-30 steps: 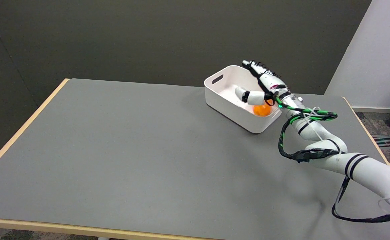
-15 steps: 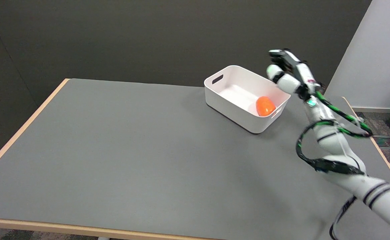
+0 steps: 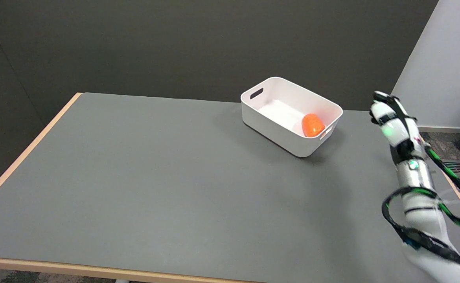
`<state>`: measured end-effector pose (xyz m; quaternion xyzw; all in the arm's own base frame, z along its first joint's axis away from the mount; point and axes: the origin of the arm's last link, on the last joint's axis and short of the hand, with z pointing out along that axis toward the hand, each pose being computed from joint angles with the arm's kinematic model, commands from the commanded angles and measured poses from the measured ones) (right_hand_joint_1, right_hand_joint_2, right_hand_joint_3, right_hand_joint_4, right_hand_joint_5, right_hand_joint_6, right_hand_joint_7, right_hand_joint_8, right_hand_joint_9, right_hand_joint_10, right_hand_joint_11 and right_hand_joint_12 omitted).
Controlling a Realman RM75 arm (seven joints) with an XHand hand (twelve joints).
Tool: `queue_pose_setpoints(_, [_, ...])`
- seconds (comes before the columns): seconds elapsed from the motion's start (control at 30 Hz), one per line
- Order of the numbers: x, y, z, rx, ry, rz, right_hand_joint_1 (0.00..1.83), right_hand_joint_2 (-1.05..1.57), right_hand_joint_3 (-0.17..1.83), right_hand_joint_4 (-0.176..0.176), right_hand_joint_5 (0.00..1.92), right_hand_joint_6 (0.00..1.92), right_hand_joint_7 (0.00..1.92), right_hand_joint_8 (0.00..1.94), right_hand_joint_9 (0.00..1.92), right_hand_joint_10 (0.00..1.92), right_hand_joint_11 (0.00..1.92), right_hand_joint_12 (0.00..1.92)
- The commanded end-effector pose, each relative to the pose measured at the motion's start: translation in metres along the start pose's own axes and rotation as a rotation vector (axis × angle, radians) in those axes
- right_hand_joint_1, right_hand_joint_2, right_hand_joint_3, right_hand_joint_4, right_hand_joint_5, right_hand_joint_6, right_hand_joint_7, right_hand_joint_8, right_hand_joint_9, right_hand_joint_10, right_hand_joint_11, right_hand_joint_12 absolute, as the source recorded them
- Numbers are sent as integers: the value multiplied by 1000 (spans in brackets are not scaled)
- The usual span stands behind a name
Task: Place mango into white box.
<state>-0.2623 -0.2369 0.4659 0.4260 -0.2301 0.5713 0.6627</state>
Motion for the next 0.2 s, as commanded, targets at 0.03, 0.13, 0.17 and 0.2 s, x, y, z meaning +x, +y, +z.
queue_pose_setpoints(0.03, [34, 26, -74, -119, 146, 61, 333, 747, 926, 136, 293, 606, 362, 420, 305, 679, 132, 1126])
queue_pose_setpoints(0.13, [31, 23, -74, -111, 141, 71, 334, 746, 925, 136, 294, 609, 361, 418, 305, 679, 132, 1126])
queue_pose_setpoints(0.17, [29, 21, -74, -106, 138, 79, 335, 746, 924, 137, 294, 609, 360, 418, 305, 679, 131, 1126])
queue_pose_setpoints(0.2, [27, 20, -74, -102, 135, 84, 336, 745, 925, 136, 294, 610, 360, 418, 305, 680, 131, 1125])
